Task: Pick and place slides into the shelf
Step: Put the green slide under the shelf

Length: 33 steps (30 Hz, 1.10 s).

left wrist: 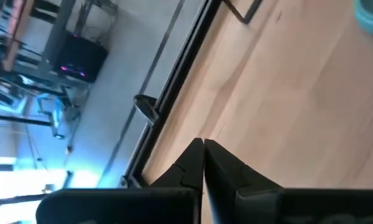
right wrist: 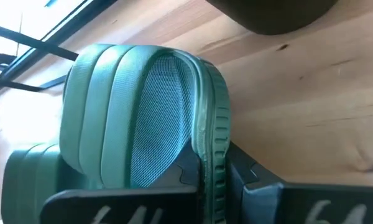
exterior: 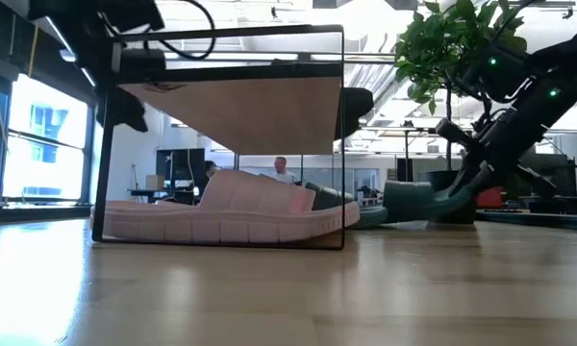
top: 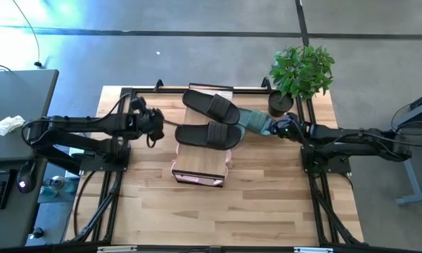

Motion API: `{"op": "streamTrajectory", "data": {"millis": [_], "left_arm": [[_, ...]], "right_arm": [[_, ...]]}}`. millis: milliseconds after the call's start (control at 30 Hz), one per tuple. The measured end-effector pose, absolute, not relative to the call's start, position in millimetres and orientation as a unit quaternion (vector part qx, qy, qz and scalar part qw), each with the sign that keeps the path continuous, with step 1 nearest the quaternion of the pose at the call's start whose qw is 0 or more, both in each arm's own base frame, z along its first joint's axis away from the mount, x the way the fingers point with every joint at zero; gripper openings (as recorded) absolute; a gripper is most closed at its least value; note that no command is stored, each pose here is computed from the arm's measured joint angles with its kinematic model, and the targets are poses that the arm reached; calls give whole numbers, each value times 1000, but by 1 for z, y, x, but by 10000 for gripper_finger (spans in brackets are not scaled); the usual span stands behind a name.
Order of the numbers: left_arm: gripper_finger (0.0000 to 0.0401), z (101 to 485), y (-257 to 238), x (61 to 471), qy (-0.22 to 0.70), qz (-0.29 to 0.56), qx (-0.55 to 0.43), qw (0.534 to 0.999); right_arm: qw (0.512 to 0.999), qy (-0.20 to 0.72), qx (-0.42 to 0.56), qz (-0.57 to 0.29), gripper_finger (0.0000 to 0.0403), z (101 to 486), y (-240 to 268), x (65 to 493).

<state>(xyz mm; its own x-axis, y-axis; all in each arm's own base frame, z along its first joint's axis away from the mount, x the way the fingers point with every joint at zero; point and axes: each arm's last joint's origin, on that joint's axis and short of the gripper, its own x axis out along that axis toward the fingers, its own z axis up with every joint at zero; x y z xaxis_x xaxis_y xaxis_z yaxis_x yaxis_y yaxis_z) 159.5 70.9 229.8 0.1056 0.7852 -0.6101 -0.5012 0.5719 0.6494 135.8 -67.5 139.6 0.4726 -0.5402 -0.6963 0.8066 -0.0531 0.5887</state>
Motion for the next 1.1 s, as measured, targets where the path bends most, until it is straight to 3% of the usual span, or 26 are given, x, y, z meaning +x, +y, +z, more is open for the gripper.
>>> {"op": "streamTrajectory", "data": {"millis": [333,600,900,1100], "left_arm": [[5,229,111,172,457,407,73,787],[5,225,129,177,453,251,110,848],[3,224,159,168,389,153,126,900],[1,216,164,169,399,133,119,899]], "right_arm": [[696,107,520,-483,3,144,-69,140],[705,115,511,-478,3,160,-72,146],[684,184,502,-497,3,182,-90,148],[671,228,508,-490,3,183,-111,164]]}}
